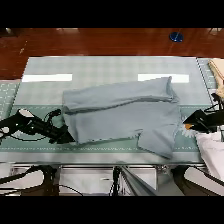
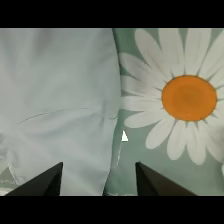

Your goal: Fold the shirts.

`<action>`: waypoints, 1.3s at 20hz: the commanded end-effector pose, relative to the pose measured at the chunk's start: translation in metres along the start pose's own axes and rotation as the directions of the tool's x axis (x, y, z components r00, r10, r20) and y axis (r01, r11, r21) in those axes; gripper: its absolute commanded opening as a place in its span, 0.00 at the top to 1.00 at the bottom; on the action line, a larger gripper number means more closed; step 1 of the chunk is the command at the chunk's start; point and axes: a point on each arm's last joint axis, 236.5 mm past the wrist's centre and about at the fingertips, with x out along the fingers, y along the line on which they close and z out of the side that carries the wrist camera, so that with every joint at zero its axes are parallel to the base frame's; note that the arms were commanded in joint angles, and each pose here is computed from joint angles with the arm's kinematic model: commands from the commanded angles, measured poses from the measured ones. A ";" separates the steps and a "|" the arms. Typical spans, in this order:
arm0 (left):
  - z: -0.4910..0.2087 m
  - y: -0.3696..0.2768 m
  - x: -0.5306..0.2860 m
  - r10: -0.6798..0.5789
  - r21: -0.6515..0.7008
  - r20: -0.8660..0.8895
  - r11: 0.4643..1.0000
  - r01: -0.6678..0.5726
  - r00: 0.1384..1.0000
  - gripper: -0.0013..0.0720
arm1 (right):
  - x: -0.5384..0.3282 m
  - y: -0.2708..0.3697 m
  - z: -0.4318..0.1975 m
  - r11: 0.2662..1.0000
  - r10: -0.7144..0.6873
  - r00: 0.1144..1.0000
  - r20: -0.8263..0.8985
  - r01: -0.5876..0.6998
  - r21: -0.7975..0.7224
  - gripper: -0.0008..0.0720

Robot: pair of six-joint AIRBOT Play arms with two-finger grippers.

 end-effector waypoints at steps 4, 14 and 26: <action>0.012 0.007 0.000 0.029 0.008 0.051 1.000 -0.030 0.998 0.95 | 0.039 -0.013 -0.002 0.997 0.015 0.998 0.062 -0.020 0.069 0.36; 0.013 0.002 -0.001 0.011 0.030 0.053 0.999 -0.012 0.999 0.95 | 0.065 0.000 -0.004 0.998 0.039 0.994 0.102 -0.044 0.050 0.96; 0.043 -0.150 -0.136 -0.258 0.362 0.559 0.931 0.048 0.788 0.95 | -0.132 0.161 0.061 0.910 0.388 0.684 0.618 -0.177 -0.375 0.96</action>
